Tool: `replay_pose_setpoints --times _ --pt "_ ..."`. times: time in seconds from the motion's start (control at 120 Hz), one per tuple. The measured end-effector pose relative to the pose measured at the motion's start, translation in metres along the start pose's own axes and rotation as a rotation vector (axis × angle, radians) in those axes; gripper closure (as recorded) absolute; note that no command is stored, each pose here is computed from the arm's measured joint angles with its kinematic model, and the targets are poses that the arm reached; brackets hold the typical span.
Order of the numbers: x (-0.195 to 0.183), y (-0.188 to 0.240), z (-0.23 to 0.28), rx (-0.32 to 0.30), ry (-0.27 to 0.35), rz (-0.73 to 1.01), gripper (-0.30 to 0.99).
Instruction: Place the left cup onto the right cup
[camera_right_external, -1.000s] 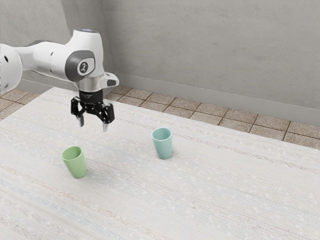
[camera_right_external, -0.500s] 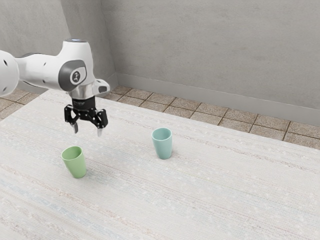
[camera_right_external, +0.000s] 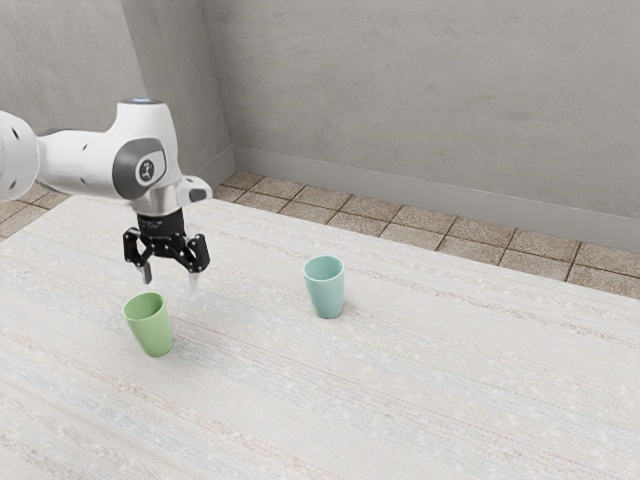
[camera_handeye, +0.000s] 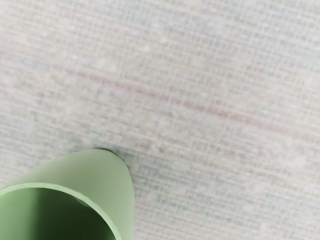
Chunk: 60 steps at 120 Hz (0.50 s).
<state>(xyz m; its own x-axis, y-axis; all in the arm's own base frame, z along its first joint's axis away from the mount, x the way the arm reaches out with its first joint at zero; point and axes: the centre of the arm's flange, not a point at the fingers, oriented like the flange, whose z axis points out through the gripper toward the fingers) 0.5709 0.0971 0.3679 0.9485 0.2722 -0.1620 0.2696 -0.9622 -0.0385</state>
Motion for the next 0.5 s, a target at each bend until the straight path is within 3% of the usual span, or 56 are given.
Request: replay_pose_setpoints --times 0.5 --pt "-0.019 -0.004 0.011 -0.016 -0.017 0.01 0.0"
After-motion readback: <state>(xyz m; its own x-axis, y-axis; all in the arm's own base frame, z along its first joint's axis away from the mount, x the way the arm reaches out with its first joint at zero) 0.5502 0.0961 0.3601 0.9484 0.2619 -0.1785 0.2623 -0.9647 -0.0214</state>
